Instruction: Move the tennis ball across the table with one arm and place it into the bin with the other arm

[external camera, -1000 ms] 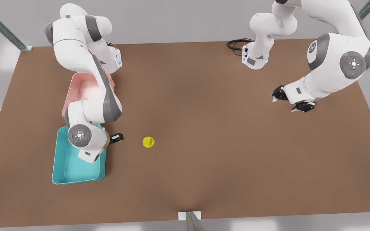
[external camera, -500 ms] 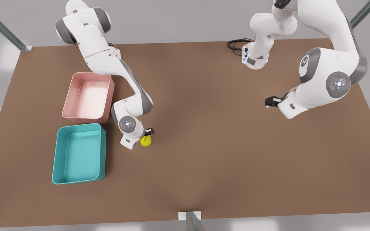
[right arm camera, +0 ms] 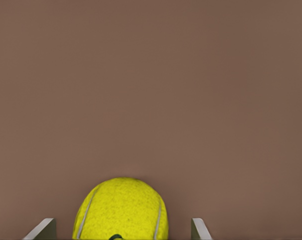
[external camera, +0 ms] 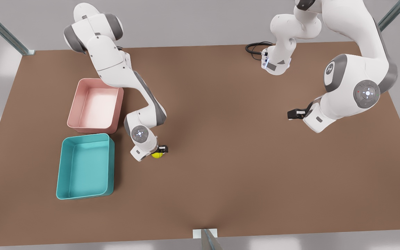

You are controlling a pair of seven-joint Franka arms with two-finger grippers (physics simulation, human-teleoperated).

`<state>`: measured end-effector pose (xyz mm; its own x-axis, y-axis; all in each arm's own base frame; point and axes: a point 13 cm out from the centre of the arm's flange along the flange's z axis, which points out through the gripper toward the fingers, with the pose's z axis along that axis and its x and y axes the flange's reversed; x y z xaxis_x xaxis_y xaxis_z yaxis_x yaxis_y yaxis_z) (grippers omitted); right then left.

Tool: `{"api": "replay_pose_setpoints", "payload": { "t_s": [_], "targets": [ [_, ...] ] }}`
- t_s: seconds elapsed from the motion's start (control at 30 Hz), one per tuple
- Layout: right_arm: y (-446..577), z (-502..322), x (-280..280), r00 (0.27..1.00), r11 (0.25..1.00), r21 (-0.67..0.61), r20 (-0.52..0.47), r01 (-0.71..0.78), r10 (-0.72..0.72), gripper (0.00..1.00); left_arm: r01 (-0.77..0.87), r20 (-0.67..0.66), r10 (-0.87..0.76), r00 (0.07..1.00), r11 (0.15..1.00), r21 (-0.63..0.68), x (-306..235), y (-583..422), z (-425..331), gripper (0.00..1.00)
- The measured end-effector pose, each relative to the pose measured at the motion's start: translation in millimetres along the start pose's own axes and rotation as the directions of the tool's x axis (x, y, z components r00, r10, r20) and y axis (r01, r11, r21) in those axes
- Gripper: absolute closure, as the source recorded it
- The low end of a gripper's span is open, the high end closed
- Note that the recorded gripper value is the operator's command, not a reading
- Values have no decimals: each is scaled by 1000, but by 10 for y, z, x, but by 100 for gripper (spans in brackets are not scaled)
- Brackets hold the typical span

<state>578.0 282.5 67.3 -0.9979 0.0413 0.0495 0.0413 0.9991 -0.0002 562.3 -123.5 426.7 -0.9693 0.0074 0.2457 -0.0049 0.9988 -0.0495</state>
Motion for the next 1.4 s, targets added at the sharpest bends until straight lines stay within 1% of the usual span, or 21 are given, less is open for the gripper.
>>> {"api": "replay_pose_setpoints", "payload": {
  "t_s": [0.47,0.5,0.53,0.57,0.6,0.67,0.8,0.97,1.03,1.13,1.23,1.33,1.37,1.4],
  "targets": [
    [9,337,82,995,995,22,-22,-98,99,0,65,-8,-65,998,998,-2,-21,10,47,0],
    [7,346,83,994,994,23,-23,-103,103,2,68,-8,-68,998,998,-2,-20,10,47,0],
    [5,355,85,994,994,23,-23,-107,108,11,71,-8,-71,997,998,-2,-20,10,47,0],
    [7,354,84,994,994,23,-23,-111,111,25,73,-8,-73,997,997,-2,-20,10,47,0],
    [15,351,83,993,993,22,-22,-113,114,30,76,-8,-76,997,997,-2,-20,10,47,0],
    [39,316,65,993,993,14,-17,-118,118,33,80,-9,-80,997,997,-2,-18,10,53,0],
    [89,165,-55,992,992,-7,7,-128,128,33,87,-13,-87,996,996,-3,-12,4,63,0],
    [16,-411,-396,988,991,-49,79,-126,130,33,95,-14,-95,995,995,-4,-10,4,64,0],
    [-307,-730,-612,984,992,-30,128,-122,125,33,98,-14,-98,995,995,-4,-9,4,64,0],
    [-1123,-1208,-944,973,991,25,194,-132,125,33,101,-14,-101,995,995,-4,-9,4,64,0],
    [-1957,-1480,-1164,968,987,90,226,-131,108,33,104,-15,-104,994,995,-4,-12,4,72,0],
    [-2613,-1446,-1262,975,985,136,207,-106,76,33,107,-19,-107,994,994,-6,-22,5,94,0],
    [-2735,-1384,-1274,979,985,149,194,-86,57,27,108,-19,-108,994,994,-6,-23,5,96,0],
    [-2806,-1316,-1276,983,985,161,180,-62,33,0,109,-20,-109,994,994,-6,-27,5,104,0]
  ]
}}
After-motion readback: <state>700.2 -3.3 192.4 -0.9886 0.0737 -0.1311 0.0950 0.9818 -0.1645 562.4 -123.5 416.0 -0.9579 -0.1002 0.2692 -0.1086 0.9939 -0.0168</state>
